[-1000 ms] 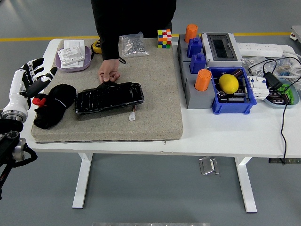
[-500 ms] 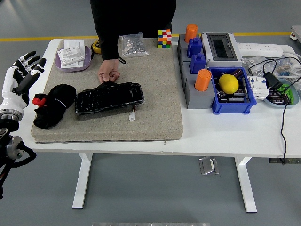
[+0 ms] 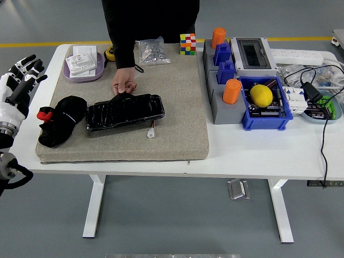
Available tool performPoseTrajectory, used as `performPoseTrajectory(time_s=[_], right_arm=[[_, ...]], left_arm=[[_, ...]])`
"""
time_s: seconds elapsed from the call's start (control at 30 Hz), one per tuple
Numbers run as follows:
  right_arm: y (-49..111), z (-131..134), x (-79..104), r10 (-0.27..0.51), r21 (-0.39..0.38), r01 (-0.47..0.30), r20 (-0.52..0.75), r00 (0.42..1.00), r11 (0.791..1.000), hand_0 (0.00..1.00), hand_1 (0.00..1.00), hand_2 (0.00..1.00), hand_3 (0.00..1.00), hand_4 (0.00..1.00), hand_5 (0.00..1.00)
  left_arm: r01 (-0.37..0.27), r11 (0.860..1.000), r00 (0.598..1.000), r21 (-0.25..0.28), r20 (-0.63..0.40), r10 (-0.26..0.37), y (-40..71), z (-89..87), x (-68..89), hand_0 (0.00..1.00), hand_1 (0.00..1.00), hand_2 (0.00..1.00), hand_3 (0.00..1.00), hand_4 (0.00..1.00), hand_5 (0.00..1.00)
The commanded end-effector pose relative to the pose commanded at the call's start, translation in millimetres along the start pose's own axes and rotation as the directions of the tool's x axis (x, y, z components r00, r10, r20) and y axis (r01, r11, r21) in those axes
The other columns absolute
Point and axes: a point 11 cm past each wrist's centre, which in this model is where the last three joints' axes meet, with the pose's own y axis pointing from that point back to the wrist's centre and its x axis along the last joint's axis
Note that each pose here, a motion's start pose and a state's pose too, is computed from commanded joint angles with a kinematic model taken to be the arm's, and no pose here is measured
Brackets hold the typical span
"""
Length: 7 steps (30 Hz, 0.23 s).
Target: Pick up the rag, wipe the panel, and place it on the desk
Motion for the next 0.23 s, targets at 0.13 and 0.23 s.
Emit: performPoseTrajectory(time_s=[0.13,0.23], right_arm=[[0.2,-0.4,1.2,0.002,0.001,-0.002,0.001,1.0,1.0,0.722,0.661,0.691,0.587,0.944,0.587],[0.4,-1.2,1.6,0.003,0.002,-0.003,0.002,1.0,1.0,0.722,0.661,0.691,0.587,0.944,0.587]], left_arm=[[0.008,1.0,1.0,0.005,-0.005,-0.008,1.4,3.1,2.8,0.696,0.763,0.759,0.682,0.824,0.327],[0.011,1.0,1.0,0.009,0.008,-0.011,1.9,4.5,6.2,0.696,0.763,0.759,0.682,0.824,0.327]])
